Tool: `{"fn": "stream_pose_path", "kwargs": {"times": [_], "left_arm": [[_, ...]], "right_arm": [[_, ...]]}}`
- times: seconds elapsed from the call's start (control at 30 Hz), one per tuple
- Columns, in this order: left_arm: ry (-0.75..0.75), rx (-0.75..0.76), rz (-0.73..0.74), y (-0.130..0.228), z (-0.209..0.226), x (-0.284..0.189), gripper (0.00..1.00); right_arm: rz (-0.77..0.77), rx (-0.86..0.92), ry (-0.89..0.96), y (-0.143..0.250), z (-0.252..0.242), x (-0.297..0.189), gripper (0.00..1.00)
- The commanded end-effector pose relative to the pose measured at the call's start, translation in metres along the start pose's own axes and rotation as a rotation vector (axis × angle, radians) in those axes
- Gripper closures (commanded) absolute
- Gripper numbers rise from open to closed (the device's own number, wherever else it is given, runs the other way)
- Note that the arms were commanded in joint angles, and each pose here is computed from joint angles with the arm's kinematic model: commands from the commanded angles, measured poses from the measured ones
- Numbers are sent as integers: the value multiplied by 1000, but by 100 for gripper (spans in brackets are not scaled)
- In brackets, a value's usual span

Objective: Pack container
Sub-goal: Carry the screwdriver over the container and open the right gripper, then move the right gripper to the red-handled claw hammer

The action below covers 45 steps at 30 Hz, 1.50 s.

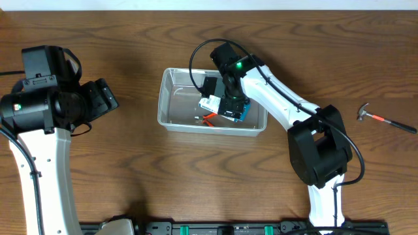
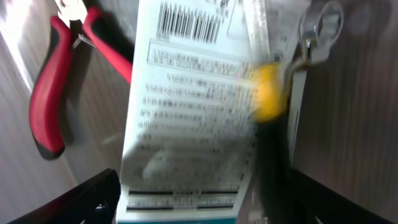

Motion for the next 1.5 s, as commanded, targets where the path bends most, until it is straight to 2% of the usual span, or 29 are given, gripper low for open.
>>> {"fn": "stream_pose_path", "kwargs": {"times": [0.0, 0.13, 0.2, 0.33, 0.47, 0.57, 0.67, 0.77, 0.9, 1.13, 1.47], "left_arm": [[-14, -1, 3, 1, 3, 0, 12], [-14, -1, 3, 1, 3, 0, 12], [-14, -1, 3, 1, 3, 0, 12], [-14, -1, 3, 1, 3, 0, 12], [-14, -1, 3, 1, 3, 0, 12], [-15, -1, 3, 1, 3, 0, 12], [-14, -1, 3, 1, 3, 0, 12], [-14, -1, 3, 1, 3, 0, 12], [-14, -1, 3, 1, 3, 0, 12], [-14, -2, 2, 0, 3, 0, 12], [-13, -2, -3, -1, 3, 0, 12]], "right_arm": [[-58, 4, 123, -7, -23, -47, 13], [-147, 64, 229, 6, -55, -101, 13], [-195, 141, 293, 25, -79, -132, 12], [-243, 369, 409, 90, -127, -182, 12], [-187, 583, 464, 177, -164, -197, 9], [-106, 661, 451, 236, -175, -191, 6], [-26, 661, 373, 288, -175, -174, 5], [47, 651, 291, 329, -169, -156, 5], [87, 726, 209, 374, -167, -129, 4], [113, 749, 71, 411, -159, -84, 4], [159, 728, -56, 431, -149, -32, 7]]}}
Point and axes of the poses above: each gripper's point midway between its finger pads, its own x axis out along the fingers, its own z axis along the line the jaws close on, y = z × x, the point moved 2 cm from there along -x, back along the fingers, and after that the axes turned 8 degrees about x, right-handed, at the moved point
